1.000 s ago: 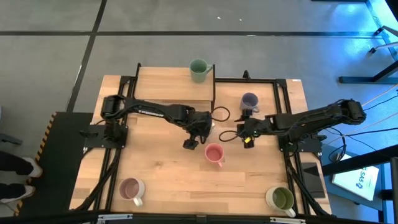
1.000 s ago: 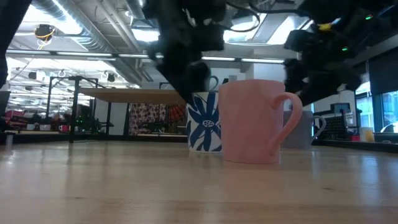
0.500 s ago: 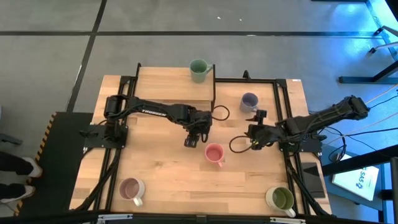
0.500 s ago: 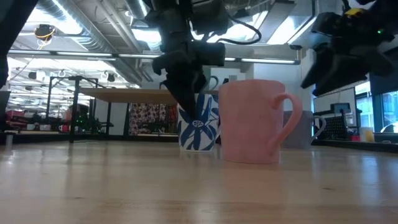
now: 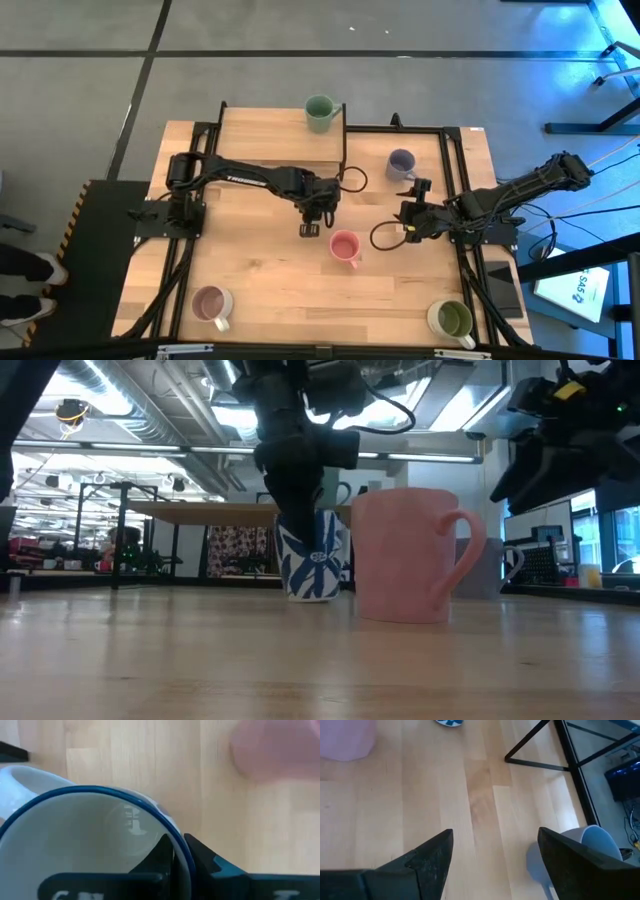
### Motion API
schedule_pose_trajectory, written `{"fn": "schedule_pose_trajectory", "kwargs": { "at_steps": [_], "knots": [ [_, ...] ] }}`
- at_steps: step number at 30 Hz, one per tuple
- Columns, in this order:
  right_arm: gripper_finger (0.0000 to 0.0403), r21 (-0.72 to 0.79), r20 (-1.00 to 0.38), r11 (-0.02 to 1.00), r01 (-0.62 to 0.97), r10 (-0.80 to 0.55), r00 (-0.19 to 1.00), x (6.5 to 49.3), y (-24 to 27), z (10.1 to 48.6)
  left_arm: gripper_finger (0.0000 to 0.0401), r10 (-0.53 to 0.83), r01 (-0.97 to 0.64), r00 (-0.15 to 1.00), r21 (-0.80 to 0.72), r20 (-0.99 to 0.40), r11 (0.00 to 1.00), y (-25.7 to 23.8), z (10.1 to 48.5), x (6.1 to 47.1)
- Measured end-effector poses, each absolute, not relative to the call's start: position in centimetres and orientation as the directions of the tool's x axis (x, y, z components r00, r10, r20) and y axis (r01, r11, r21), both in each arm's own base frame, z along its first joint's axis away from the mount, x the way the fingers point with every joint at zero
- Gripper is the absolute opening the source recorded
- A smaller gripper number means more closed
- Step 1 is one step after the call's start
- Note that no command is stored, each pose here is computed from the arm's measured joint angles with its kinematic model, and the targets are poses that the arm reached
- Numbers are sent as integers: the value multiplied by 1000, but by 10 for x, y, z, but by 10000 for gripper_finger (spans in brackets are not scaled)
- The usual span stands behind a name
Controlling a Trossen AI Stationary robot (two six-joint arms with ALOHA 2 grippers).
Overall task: Place coffee mugs
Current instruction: Put the white blue on the shelf
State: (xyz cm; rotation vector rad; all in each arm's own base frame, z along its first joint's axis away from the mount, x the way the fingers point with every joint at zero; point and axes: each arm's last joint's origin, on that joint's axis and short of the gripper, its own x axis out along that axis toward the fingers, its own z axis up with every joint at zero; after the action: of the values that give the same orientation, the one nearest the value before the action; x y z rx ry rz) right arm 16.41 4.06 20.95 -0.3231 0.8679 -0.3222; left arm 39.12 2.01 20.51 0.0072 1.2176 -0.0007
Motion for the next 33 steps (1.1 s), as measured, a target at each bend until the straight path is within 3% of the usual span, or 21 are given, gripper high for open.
{"fn": "schedule_pose_trajectory", "kwargs": {
  "at_steps": [7, 11, 13, 23, 33],
  "knots": [
    [275, -404, -688, 903, 145, -405, 602, 164, 40, 209, 21, -15, -59, 350, -39, -937, 997, 17, 224, 388],
    [275, -403, -688, 903, 147, -405, 602, 164, 40, 209, 21, -23, -72, 337, -50, -941, 996, 13, 254, 385],
    [275, -410, -682, 899, 154, -414, 603, 164, 40, 210, 21, -24, -54, 390, -48, -920, 997, 11, 278, 389],
    [275, -418, -674, 894, 164, -426, 604, 164, 40, 210, 21, 121, 51, 512, 170, -851, 984, 37, 375, 368],
    [275, -416, -675, 895, 163, -424, 604, 164, 40, 210, 21, 84, 247, 463, 220, -882, 944, 97, 371, 355]
  ]
}}
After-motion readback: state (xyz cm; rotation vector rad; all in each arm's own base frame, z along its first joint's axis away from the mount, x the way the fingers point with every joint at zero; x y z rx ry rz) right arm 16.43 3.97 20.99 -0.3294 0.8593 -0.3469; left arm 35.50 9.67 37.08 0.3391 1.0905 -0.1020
